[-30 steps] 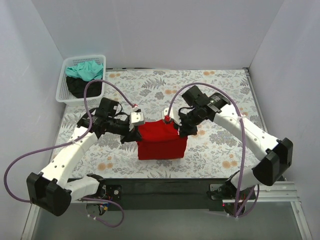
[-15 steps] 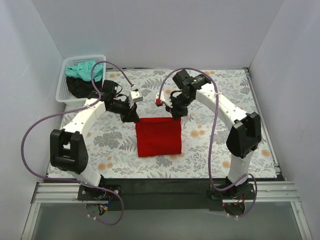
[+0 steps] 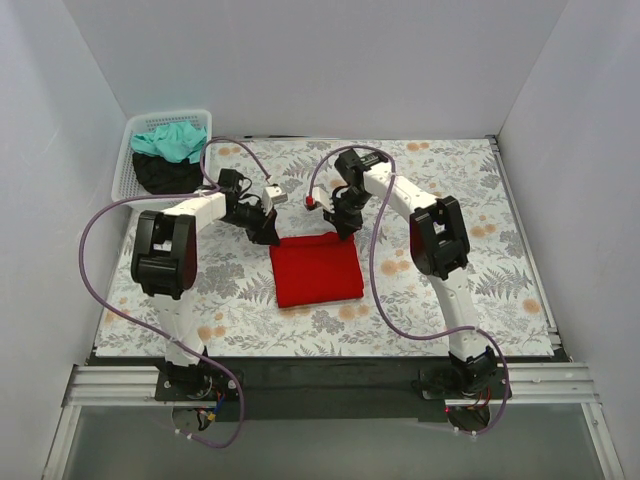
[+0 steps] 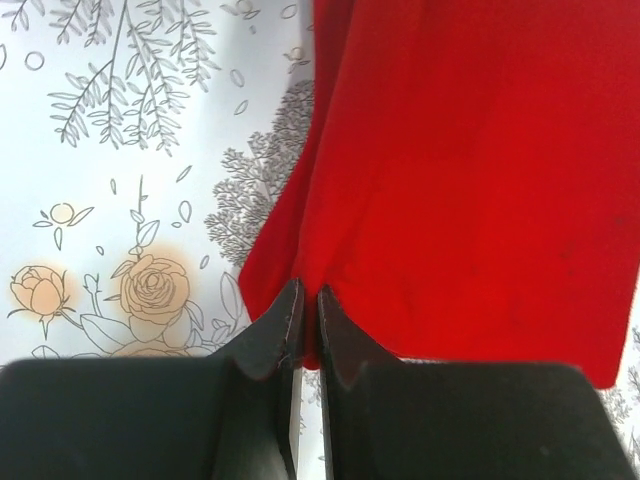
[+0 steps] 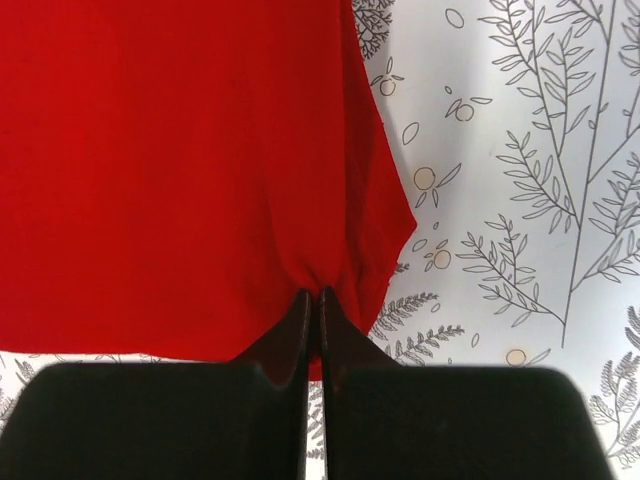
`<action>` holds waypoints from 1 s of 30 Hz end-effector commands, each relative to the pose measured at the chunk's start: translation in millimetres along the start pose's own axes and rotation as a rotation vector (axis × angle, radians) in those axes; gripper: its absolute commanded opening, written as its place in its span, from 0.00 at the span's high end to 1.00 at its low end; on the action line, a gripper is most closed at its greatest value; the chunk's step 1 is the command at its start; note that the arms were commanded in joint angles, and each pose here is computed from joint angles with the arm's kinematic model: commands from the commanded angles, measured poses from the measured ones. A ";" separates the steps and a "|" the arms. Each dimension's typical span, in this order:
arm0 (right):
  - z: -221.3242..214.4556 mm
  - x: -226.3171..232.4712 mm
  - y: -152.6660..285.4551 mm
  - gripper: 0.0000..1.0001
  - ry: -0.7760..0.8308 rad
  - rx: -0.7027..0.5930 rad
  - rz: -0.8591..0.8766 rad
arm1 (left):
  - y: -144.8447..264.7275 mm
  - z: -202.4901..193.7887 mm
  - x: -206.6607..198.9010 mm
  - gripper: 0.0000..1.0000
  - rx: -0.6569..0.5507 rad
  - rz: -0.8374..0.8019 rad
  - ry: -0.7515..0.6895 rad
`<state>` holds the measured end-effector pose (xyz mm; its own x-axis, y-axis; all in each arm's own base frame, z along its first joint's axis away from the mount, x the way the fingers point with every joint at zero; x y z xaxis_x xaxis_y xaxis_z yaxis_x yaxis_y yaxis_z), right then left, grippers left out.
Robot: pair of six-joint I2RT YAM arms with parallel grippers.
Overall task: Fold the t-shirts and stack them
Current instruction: Fold the tshirt
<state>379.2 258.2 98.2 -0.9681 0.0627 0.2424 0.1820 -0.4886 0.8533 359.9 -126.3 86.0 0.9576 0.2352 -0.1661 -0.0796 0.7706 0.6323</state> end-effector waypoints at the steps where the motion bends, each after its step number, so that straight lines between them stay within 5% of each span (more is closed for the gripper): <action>1: 6.4 1.0 11.4 0.99 -0.015 -0.030 -0.010 | 5.5 10.9 18.3 1.00 -0.025 0.076 -0.036; 14: 15.2 78.8 50.8 0.99 -0.030 -0.077 0.030 | 46.1 53.6 -25.9 1.00 -0.132 0.075 -0.122; 25: 11.5 29.5 16.5 0.99 -0.023 0.013 -0.014 | 26.5 13.7 0.7 0.98 -0.039 0.118 -0.067; 26: 17.5 21.3 21.3 0.95 -0.019 -0.003 -0.042 | 25.4 11.1 4.4 0.98 -0.037 0.124 -0.050; 27: 20.7 16.8 23.9 0.79 -0.034 -0.009 -0.060 | 21.5 6.1 8.9 0.98 -0.032 0.125 -0.031; 30: 26.2 -0.3 38.1 0.53 -0.074 -0.045 -0.118 | 26.7 11.4 24.3 0.83 -0.057 0.185 0.039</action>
<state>367.3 268.5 108.0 -0.9576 0.1280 0.2579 0.1689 -0.4757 0.8632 359.4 -113.7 88.4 0.9411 0.3124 -0.1294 -0.1634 0.7551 0.6349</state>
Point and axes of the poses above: each gripper's point midway between its finger pads, its own y axis back along the fingers, its own x axis along the line the jaws close on, z = x × y, the point moved 6 cm from there along y, back along the fingers, and after that the axes turned 11 degrees about -y, right-handed, at the moved point
